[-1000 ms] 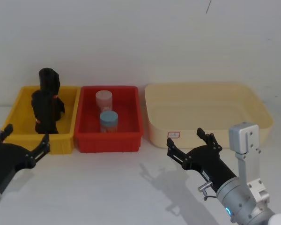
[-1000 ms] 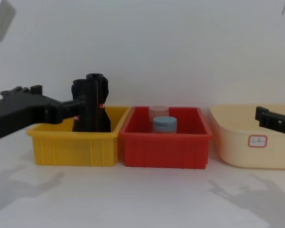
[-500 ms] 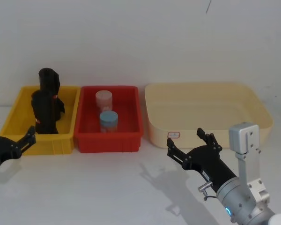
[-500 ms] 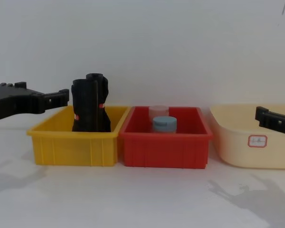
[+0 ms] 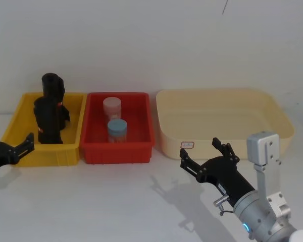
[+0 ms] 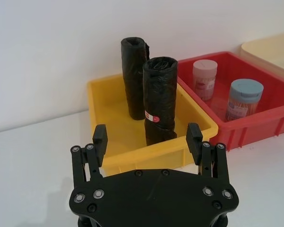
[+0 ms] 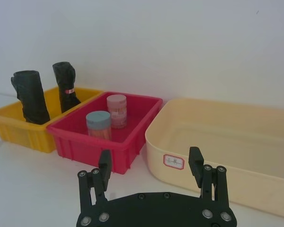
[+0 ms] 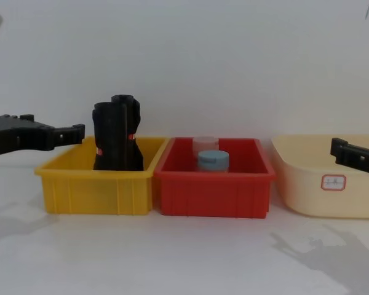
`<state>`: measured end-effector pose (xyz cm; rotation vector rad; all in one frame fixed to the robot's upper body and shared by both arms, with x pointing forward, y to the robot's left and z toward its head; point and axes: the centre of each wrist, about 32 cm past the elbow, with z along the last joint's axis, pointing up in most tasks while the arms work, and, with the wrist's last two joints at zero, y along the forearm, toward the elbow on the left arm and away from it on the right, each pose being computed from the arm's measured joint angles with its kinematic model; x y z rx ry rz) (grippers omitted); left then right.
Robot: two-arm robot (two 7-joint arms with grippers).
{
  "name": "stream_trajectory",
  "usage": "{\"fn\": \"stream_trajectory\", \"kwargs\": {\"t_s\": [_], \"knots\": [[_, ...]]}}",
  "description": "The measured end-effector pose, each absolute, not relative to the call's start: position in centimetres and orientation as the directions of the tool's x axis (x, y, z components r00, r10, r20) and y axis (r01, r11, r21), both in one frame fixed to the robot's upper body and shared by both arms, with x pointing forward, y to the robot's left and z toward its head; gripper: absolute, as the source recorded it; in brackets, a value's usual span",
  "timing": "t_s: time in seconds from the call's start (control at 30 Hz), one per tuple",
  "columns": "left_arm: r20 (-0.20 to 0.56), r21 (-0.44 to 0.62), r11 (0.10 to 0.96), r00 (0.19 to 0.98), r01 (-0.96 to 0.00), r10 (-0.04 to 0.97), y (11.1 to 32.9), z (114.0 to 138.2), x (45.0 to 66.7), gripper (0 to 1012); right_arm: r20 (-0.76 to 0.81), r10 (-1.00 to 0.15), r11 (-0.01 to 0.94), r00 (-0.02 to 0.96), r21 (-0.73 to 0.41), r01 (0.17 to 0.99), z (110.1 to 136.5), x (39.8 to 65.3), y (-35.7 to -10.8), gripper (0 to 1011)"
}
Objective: Pick up the garbage bag with the one hand and transfer it to the other hand.
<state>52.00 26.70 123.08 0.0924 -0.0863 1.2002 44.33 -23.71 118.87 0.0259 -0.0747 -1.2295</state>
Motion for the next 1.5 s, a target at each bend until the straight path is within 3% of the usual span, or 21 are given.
{"fn": "stream_trajectory", "kwargs": {"t_s": [1.1,1.5], "knots": [[0.178,0.113,0.492,0.505,-0.863,0.845,25.9,124.4,61.6,1002,0.043,-0.942,0.335,0.333,0.06,0.94,118.9,44.3,-23.7,1000],[0.153,0.127,0.542,0.556,-0.831,0.817,25.2,123.8,64.3,1001,0.043,-0.942,0.335,0.333,0.06,0.94,118.9,44.3,-23.7,1000]]}}
